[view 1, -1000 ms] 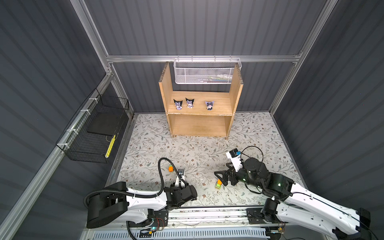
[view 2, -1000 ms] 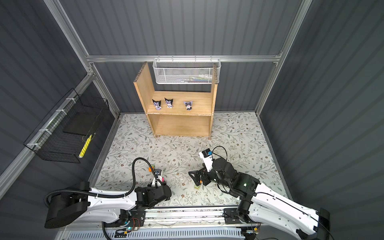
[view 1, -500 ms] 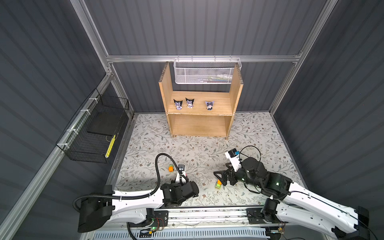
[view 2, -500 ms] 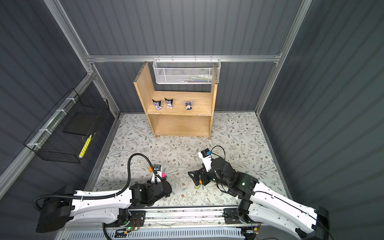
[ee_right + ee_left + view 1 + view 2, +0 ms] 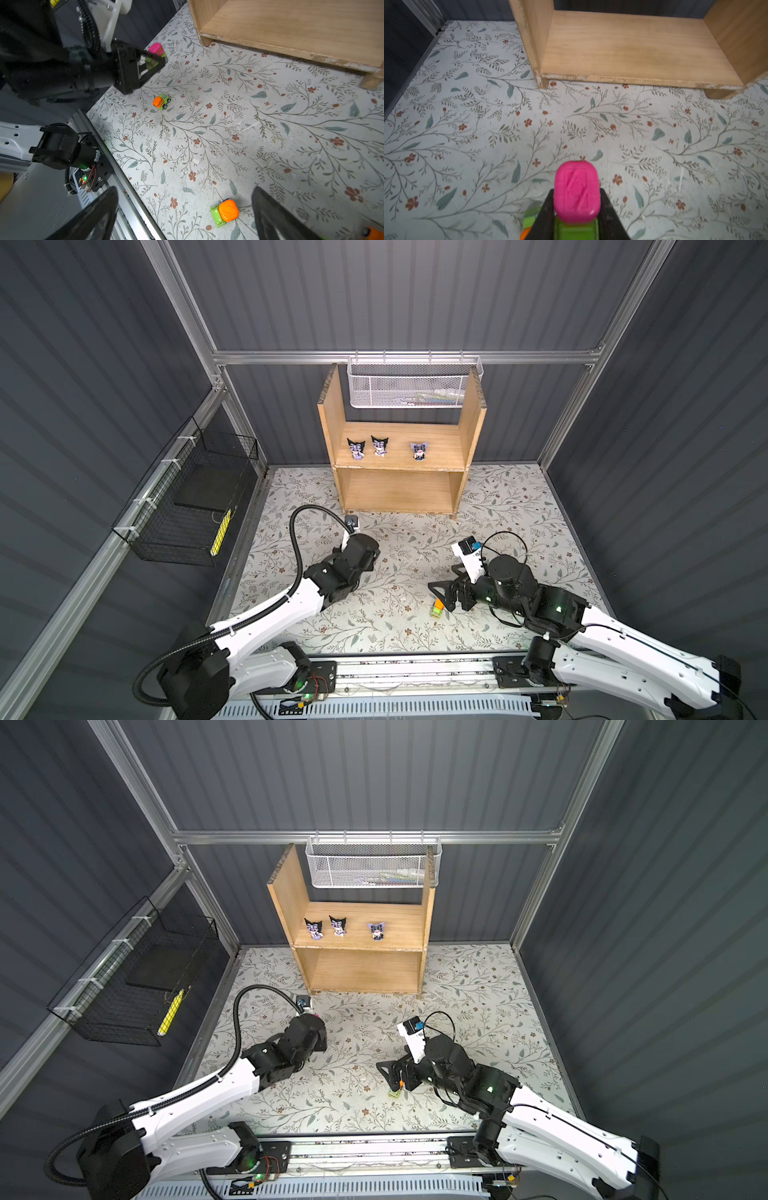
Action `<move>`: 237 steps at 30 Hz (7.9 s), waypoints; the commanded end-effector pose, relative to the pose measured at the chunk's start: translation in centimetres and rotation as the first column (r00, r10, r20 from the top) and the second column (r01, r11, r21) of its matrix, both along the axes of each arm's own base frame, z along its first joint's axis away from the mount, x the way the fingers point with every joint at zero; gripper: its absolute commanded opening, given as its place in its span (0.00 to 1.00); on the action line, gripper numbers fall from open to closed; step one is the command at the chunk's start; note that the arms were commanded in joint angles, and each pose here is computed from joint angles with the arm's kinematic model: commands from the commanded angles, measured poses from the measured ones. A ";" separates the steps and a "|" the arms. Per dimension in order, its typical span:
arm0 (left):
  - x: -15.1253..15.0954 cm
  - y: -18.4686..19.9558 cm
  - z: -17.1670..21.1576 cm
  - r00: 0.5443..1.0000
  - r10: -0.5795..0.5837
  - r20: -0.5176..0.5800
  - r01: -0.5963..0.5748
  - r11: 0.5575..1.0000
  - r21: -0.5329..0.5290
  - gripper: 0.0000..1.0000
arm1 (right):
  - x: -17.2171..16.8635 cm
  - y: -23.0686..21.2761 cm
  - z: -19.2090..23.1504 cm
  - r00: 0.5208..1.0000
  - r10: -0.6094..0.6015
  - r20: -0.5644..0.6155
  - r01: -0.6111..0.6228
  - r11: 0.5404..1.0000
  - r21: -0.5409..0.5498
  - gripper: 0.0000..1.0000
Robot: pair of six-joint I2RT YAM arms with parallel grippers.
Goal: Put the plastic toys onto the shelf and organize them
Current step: 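Lift the pink-topped car with the left gripper and carry it into the lower compartment, then lower the pink-topped car onto the lower shelf and open the left gripper, then withdraw the left gripper from the shelf over the orange-topped green car, then lower the left gripper onto the orange-topped green car and close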
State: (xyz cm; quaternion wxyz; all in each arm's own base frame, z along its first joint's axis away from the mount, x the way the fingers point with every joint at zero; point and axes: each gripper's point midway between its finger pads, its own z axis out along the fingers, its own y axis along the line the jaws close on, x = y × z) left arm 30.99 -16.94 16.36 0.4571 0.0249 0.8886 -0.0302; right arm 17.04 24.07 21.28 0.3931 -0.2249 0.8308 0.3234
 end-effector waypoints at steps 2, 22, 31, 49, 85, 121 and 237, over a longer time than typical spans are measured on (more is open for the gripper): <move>4.4 -2.2 1.0 0.991 -0.130 0.023 0.130 0.991 -0.017 0.20 | 0.1 0.0 1.6 0.999 -0.002 0.035 0.001 1.000 0.028 0.99; 16.3 -3.0 -3.0 0.988 -0.156 0.020 0.157 0.987 -0.022 0.18 | 0.9 -1.0 1.8 0.998 -0.039 0.057 0.038 0.999 0.017 0.99; 18.3 -2.4 -4.1 0.989 -0.149 0.012 0.149 0.989 -0.014 0.18 | 1.9 -0.9 1.2 0.998 -0.046 0.044 0.046 0.999 0.005 0.99; 20.1 -0.8 -5.4 0.992 -0.124 0.006 0.124 0.992 0.018 0.20 | 3.6 -0.9 0.5 0.998 -0.058 0.011 0.058 0.998 0.006 0.99; 20.5 0.0 -5.3 0.993 -0.115 0.006 0.115 0.993 -0.025 0.67 | 4.4 -0.7 0.2 0.998 -0.059 -0.012 0.059 0.998 -0.008 0.99; 9.9 -1.2 -2.4 0.988 -0.154 -0.033 0.152 0.987 -0.045 0.76 | 3.1 -4.8 2.3 0.987 -0.150 0.048 0.153 0.986 -0.063 0.99; 1.9 -1.3 -5.9 0.995 0.056 -0.086 -0.048 0.995 0.092 0.24 | 3.3 -0.2 -4.0 0.985 -0.168 -0.037 0.165 0.984 -0.070 0.99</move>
